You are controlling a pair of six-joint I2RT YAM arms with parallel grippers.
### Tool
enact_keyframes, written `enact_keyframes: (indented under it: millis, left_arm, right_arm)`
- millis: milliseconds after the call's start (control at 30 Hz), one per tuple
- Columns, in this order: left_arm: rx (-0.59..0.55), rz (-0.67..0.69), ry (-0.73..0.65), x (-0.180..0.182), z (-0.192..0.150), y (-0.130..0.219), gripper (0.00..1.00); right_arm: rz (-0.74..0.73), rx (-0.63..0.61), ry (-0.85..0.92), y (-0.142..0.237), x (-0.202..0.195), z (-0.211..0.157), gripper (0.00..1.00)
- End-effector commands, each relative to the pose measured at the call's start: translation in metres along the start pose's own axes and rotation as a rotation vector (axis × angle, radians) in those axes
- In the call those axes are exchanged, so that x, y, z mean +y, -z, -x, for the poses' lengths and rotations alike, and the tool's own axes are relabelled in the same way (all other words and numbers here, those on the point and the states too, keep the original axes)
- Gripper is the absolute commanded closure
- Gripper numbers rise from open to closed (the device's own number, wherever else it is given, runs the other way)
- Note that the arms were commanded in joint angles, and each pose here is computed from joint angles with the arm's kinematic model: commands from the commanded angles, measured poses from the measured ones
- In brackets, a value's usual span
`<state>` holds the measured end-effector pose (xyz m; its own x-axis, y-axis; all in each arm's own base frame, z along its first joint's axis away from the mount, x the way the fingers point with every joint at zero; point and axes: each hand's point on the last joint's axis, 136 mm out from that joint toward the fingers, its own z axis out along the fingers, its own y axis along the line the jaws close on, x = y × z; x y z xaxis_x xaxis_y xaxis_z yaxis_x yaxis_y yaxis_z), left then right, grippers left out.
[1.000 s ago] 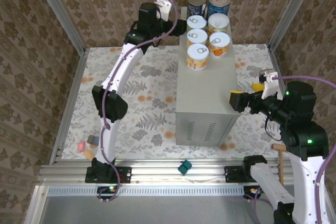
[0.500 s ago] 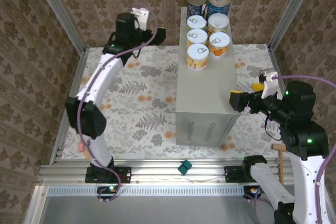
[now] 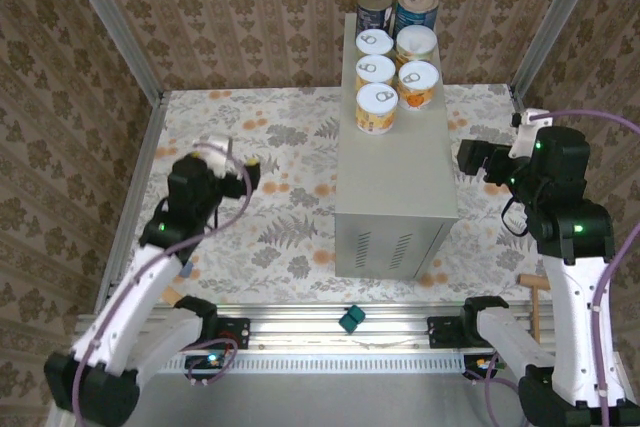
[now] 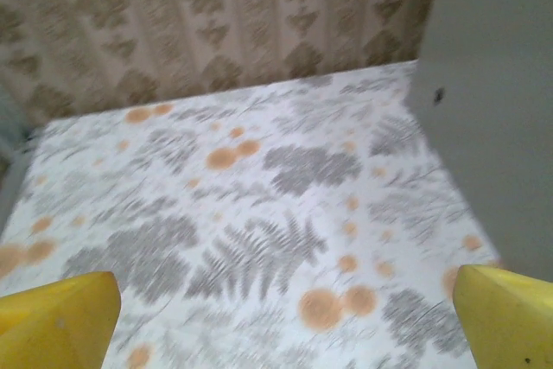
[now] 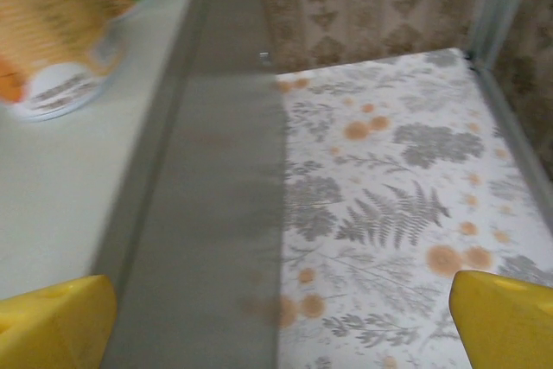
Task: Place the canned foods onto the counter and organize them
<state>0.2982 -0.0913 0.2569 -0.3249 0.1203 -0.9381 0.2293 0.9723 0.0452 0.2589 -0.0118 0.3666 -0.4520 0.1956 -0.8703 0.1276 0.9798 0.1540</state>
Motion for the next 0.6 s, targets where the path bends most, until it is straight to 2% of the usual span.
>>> enact_keyframes:
  millis: [0, 133, 267, 433, 500, 567]
  left_arm:
    - [-0.005, 0.217, 0.024, 0.040, -0.031, 0.015, 0.00]
    - [0.013, 0.397, -0.002, 0.070, -0.062, 0.025, 0.00]
    - [0.029, 0.429, -0.089, 0.072, -0.081, 0.010, 0.00]
    - [-0.112, 0.493, -0.139, 0.079, -0.093, -0.009, 0.00]
    - [-0.108, 0.514, -0.145, 0.084, -0.103, -0.014, 0.00]
    - [-0.081, 0.478, -0.157, 0.081, -0.115, -0.023, 0.00]
  right_arm:
    - [-0.148, -0.006, -0.081, -0.006, -0.035, -0.005, 0.00]
    - [-0.216, 0.005, -0.164, -0.022, -0.059, -0.027, 0.00]
    - [-0.272, -0.019, -0.229, -0.053, -0.078, -0.058, 0.00]
    - [-0.221, -0.054, -0.231, -0.118, -0.081, -0.102, 0.00]
    - [-0.217, -0.044, -0.189, -0.140, -0.080, -0.117, 0.00]
    - [-0.219, -0.038, -0.152, -0.157, -0.080, -0.132, 0.00]
